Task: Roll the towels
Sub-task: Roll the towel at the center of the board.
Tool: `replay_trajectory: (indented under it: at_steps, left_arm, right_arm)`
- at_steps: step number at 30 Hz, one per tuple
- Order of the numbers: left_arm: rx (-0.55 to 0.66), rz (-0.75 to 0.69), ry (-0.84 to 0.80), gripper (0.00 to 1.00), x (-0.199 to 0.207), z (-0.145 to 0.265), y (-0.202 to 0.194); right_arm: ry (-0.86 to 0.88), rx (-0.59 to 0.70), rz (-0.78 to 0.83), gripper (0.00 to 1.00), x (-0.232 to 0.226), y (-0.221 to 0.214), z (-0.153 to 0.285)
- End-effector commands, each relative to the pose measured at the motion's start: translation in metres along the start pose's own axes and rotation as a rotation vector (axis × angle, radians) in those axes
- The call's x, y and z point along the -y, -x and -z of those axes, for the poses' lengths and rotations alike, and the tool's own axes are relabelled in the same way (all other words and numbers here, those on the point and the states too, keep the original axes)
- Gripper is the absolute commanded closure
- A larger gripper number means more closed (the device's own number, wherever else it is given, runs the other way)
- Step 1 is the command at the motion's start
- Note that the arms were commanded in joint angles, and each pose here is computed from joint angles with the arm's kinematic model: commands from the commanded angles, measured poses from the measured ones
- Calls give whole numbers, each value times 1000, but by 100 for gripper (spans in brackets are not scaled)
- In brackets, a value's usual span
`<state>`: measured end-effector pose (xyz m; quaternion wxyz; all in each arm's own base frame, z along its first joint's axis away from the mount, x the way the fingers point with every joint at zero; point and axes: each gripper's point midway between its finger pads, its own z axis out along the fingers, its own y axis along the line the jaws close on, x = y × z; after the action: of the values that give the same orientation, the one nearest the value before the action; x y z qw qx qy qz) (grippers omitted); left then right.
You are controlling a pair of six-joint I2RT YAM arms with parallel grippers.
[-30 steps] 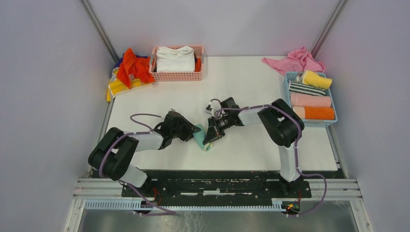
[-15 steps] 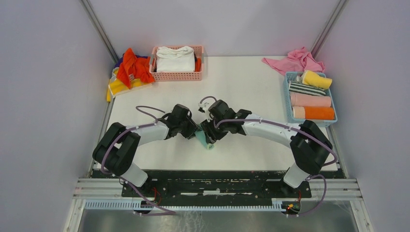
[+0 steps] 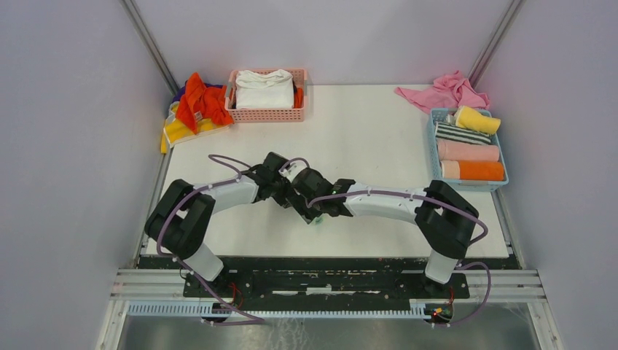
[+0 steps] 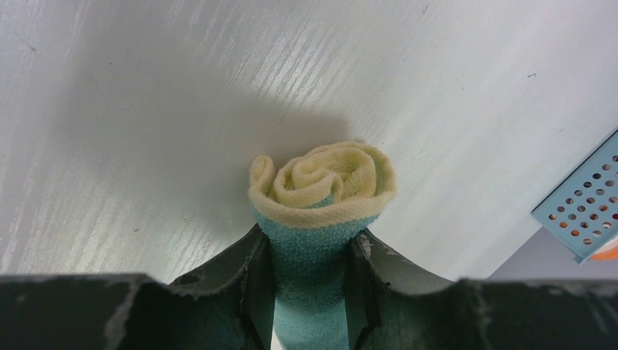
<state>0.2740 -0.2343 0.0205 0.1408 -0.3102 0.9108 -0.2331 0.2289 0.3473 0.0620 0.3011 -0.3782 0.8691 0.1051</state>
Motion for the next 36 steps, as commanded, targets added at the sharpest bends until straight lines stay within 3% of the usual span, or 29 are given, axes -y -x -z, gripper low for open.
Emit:
replay_trajectory:
  at_steps: [1, 11, 17, 23, 36]
  left_arm:
    - [-42, -40, 217, 67, -55, -9, -18]
    - [-68, -30, 219, 61, -62, -21, -31]
    - [-51, -25, 207, 58, -65, -23, -29]
    - [-37, -8, 219, 58, -73, -24, -29]
    - [-6, 8, 208, 59, -69, -20, -25]
  right_arm:
    - [-33, 65, 44, 32, -2, 13, -17]
    - [-41, -40, 42, 46, -3, -27, -57]
    - [-98, -142, 20, 54, 12, -57, -59]
    - [-192, -199, 3, 42, 32, -71, -38]
    - [-137, -214, -153, 36, 32, -64, -44]
